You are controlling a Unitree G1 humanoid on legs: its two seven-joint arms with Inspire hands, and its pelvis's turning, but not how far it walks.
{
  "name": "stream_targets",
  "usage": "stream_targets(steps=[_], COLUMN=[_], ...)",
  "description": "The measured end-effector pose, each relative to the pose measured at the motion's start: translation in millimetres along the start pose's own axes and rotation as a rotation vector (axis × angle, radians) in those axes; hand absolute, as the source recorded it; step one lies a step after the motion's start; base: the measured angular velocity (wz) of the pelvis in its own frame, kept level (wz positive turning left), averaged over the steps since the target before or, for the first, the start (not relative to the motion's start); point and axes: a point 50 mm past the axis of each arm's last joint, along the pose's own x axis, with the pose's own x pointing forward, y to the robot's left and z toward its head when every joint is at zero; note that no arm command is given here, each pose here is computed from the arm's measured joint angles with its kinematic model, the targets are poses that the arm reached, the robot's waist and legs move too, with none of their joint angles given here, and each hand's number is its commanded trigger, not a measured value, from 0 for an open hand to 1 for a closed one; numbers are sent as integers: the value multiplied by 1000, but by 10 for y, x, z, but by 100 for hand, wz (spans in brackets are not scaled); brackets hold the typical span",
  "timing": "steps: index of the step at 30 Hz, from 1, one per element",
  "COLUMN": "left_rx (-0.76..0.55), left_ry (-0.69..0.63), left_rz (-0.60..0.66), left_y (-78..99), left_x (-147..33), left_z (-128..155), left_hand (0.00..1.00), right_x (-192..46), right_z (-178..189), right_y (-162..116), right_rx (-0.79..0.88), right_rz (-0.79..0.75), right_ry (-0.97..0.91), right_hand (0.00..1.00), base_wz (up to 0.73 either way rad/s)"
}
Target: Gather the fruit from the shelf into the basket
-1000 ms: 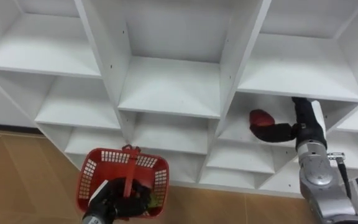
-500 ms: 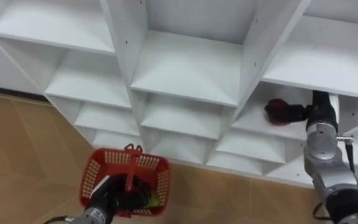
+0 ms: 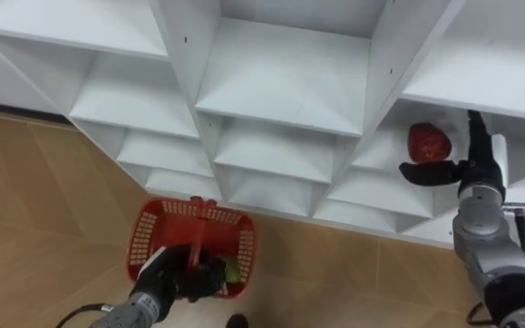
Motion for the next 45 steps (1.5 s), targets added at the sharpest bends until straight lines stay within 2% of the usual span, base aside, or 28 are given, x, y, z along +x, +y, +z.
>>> stream_targets(steps=[15,32,45], left_rx=[20,78,85], left_ry=[-39,-5,-1], left_rz=[-14,-63,-72], left_y=[-22,-180,-202], left_x=[88,118,122], left_z=[189,133,125], left_hand=[100,100,100], right_x=[44,98,96], right_z=[113,298,297], right_y=[11,25,32], right_rx=[3,10,-1], right_rz=[-4,-21,-11], right_ry=[-15,-61,-64], right_hand=[0,0,0], base_wz=[-3,-4,0])
